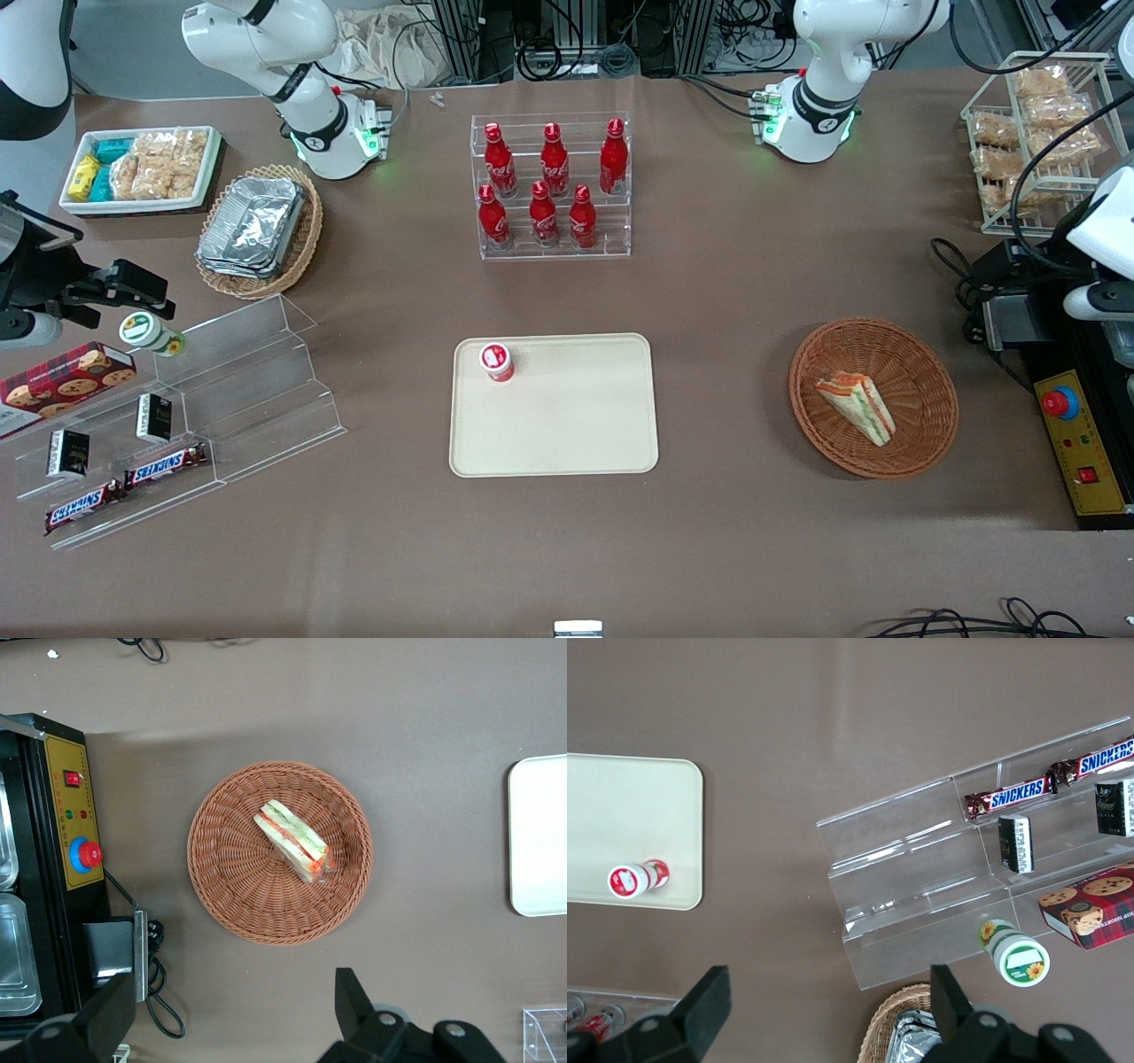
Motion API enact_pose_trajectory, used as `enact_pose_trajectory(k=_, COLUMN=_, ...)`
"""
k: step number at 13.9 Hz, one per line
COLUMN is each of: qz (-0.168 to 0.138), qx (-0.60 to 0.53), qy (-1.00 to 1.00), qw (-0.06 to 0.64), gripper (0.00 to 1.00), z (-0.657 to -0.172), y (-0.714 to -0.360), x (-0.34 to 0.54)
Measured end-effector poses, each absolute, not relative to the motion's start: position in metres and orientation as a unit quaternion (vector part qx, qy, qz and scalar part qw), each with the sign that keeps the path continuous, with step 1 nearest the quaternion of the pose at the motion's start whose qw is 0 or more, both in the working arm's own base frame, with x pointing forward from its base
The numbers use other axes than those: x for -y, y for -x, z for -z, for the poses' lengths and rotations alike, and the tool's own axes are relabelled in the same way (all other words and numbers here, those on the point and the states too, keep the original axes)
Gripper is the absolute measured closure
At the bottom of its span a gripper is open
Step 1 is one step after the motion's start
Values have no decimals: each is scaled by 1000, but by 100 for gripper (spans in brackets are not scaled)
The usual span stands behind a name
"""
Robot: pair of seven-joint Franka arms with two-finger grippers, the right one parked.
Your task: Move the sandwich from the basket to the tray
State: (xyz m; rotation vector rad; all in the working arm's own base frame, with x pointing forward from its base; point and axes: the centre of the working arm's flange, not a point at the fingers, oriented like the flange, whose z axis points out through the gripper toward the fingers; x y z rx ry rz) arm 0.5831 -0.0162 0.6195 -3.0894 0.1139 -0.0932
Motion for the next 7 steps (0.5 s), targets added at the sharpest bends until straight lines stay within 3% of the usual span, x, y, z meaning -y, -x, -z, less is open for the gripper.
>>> enact_pose_trajectory(k=7, qz=30, qx=-36, qy=999, qw=24, gripper=0, z=-621, y=-582, x=15)
